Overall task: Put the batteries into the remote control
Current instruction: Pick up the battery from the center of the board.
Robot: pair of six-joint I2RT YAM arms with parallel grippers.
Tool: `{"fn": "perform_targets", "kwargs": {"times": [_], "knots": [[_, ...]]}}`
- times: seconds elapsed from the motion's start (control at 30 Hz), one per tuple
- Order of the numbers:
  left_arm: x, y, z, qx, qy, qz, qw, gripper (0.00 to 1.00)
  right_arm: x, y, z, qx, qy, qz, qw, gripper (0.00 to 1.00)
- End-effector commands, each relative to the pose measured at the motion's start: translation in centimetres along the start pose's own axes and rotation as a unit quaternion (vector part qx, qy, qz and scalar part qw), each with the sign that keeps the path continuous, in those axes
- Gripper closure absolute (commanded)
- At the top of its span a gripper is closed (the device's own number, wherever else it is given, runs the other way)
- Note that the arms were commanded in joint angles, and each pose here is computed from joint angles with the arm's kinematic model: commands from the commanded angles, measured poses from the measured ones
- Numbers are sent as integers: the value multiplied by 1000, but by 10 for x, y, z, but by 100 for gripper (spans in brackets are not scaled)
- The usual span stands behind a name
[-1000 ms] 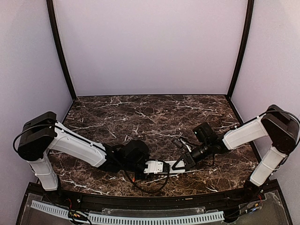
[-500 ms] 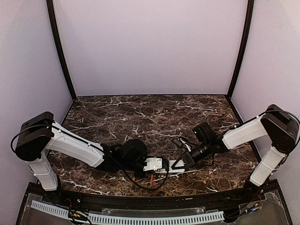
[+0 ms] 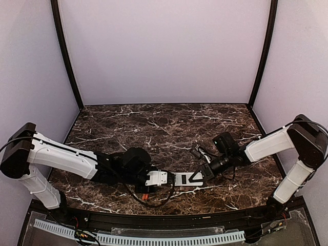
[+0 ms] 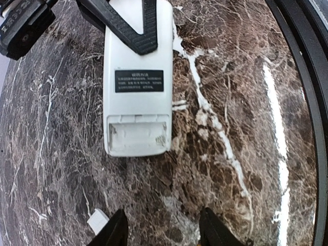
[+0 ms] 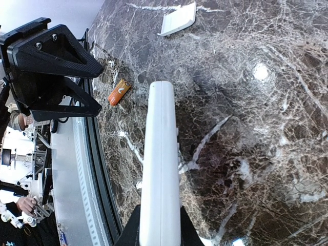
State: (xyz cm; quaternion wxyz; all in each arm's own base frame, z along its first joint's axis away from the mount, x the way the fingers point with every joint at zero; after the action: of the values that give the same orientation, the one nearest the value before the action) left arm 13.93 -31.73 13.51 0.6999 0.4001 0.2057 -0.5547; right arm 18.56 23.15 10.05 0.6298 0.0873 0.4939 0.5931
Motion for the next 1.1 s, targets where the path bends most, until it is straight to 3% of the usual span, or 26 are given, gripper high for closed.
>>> {"fn": "perform_targets", "kwargs": {"times": [0.0, 0.33, 0.5, 0.83, 1.07], "knots": [[-26, -7, -14, -24, 52, -29, 998, 51, -9, 3, 4, -7, -13, -5, 1000, 100], [-47, -10, -45, -26, 169, -38, 984, 52, -10, 4, 3, -10, -16, -1, 1000, 100], [-48, -10, -53, -50, 197, -46, 978, 53, -11, 5, 2, -10, -17, 0, 1000, 100], [-49, -9, -77, -34, 269, -53, 961, 53, -11, 5, 2, -11, -19, 2, 1000, 100], [-40, -10, -74, -40, 252, -66, 965, 52, -11, 5, 1, -10, -19, 1, 1000, 100]]}}
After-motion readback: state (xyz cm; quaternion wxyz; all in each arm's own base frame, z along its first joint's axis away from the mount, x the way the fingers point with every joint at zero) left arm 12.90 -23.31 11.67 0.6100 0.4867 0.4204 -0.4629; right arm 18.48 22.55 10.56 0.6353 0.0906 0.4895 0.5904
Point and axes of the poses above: each gripper's point midway between its finger pads, its own x axis out along the fingers, its own y axis along the line the jaws close on, z = x × y, the point moved 9 cm from there along -x, back along the fingers, and after that the axes turned 6 degrees about -x, right-handed, at the moved point
